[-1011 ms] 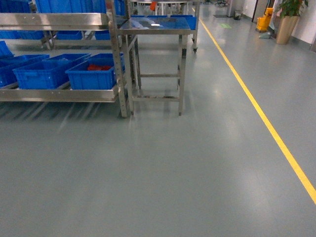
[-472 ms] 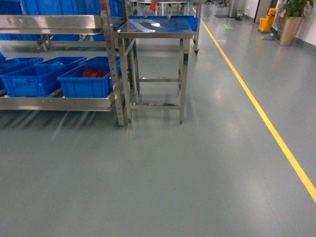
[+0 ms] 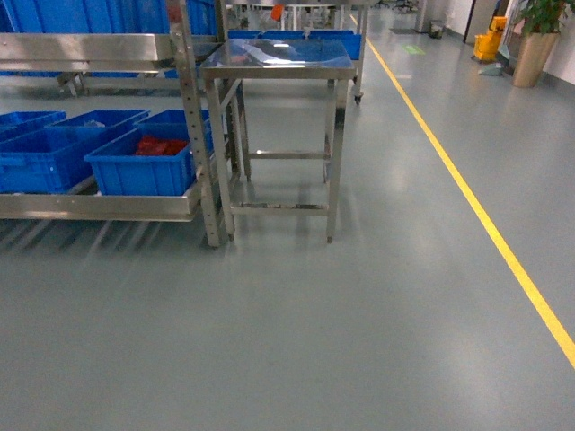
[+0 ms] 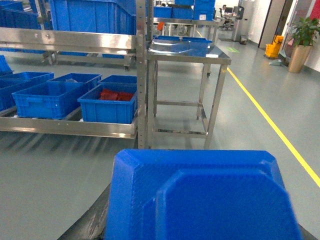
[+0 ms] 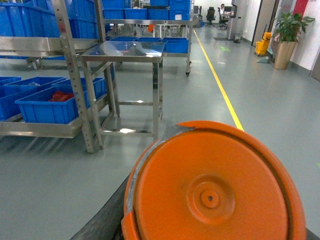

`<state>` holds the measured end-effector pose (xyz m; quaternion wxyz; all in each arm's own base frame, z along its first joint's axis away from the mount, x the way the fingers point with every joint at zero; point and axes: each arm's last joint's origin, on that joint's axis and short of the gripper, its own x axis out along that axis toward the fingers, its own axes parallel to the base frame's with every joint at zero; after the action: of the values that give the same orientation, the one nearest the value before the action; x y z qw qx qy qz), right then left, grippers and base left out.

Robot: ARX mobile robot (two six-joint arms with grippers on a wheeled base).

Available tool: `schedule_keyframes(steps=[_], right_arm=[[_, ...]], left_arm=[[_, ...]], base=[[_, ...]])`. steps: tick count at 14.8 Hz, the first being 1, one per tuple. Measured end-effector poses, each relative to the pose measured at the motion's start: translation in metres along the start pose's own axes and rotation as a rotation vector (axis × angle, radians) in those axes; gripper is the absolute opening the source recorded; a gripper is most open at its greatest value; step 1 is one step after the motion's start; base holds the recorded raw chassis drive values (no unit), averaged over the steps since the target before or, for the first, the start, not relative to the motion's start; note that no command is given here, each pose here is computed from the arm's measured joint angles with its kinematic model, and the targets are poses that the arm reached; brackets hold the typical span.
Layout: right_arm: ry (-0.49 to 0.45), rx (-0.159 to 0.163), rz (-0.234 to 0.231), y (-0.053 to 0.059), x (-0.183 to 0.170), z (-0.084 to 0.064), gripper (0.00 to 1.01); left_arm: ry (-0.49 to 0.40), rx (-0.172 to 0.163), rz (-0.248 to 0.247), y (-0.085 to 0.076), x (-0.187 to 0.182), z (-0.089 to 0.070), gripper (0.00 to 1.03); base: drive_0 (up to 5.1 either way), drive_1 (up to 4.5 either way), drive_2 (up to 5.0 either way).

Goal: Sort blue parts and orange caps into right shelf containers

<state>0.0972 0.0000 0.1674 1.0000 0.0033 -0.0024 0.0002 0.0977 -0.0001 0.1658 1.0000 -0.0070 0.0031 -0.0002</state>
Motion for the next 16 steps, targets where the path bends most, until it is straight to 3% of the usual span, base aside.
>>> schedule_keyframes(steps=[16], right_arm=[[0.003, 0.000, 0.000, 0.0000, 0.0000, -0.0003, 0.44]], left_arm=[[0.000, 0.000, 0.000, 0.0000, 0.0000, 0.0000, 0.43]], base=[[0.1, 4.25, -4.1]])
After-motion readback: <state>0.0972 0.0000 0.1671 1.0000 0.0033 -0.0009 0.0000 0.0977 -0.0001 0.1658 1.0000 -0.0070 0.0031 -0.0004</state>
